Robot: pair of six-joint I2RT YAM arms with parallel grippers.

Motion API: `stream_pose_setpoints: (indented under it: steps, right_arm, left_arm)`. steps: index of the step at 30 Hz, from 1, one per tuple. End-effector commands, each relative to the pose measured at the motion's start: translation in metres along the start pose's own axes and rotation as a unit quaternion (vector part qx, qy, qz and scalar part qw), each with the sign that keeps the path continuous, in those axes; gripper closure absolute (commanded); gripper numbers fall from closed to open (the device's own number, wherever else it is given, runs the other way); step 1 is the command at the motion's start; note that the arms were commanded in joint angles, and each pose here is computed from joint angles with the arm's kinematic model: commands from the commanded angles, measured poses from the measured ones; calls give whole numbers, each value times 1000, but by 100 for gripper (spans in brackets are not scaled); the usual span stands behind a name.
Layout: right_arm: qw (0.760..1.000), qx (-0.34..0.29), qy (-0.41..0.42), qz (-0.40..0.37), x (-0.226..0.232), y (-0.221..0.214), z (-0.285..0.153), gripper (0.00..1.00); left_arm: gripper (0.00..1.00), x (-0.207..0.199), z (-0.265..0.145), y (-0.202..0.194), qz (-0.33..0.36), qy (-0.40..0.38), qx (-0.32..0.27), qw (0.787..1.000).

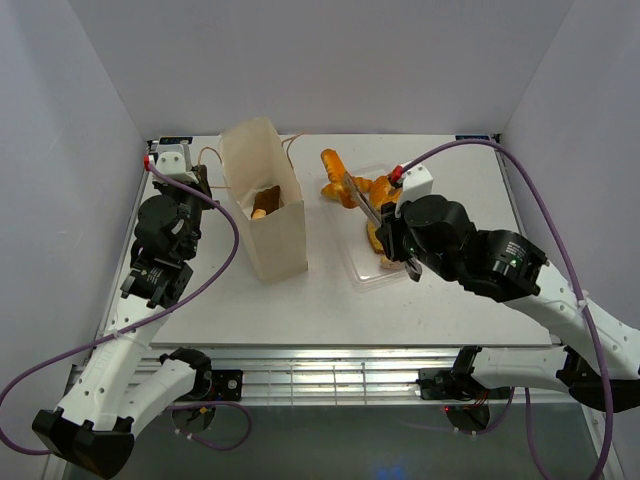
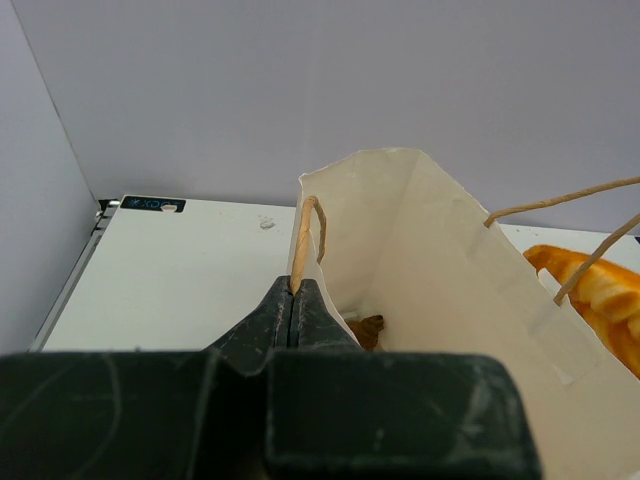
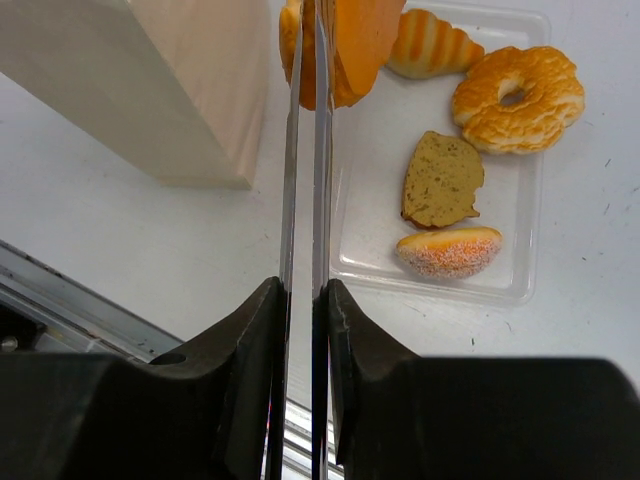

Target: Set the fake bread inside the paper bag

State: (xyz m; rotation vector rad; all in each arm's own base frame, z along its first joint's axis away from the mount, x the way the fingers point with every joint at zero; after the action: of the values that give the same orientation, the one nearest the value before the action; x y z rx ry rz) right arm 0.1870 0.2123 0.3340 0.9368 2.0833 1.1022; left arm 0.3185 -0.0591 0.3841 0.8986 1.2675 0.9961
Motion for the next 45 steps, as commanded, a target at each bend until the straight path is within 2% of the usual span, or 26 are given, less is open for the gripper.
stream_pose_setpoints:
  steps: [1,10,11,19,27,35,43,44,45]
  right_arm:
    - [996,-87,-11,34,-20,53,-33,92]
    - [990,-144,-15,1,-30,128,-57,92]
    - [986,-167,-14,8,-35,144,-69,92]
    - [970,-233,57,-26,-9,200,-76,92]
    - [962,-245,119,-18,25,199,-58,92]
    - [969,-197,150,-20,56,158,-15,92]
    - [972,-174,155,-22,69,144,7,92]
    - [972,-173,155,-23,70,143,9,87]
    - [973,-170,156,-25,71,143,11,75]
  left_arm:
    - [100,-1,-3,4,-6,-3,-5,1000]
    - [100,0,-4,6,-7,-3,-9,1000]
    - [100,0,-4,6,-7,-3,-9,1000]
    - [100,-1,-4,6,-7,-4,-9,1000]
    - [100,1,-7,10,-9,0,-15,1000]
    - [100,1,-8,13,-9,-2,-20,1000]
    - [100,0,-9,13,-12,-4,-20,1000]
    - [100,0,-9,13,-12,-4,-20,1000]
    - [100,0,-8,12,-11,-5,-18,1000]
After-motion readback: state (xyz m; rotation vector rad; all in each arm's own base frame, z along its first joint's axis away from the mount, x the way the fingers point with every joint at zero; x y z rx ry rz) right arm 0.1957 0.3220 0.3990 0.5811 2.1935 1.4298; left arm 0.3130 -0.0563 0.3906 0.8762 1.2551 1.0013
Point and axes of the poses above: each gripper's point midway between its finger pads, its own z axis out along the fingers, its own x axis along the line the jaws close on, y = z × x, the point moved 1 cm from there along -z, back along the fingers, and after that the axes turned 14 degrees about -z, right-handed, at the moved point
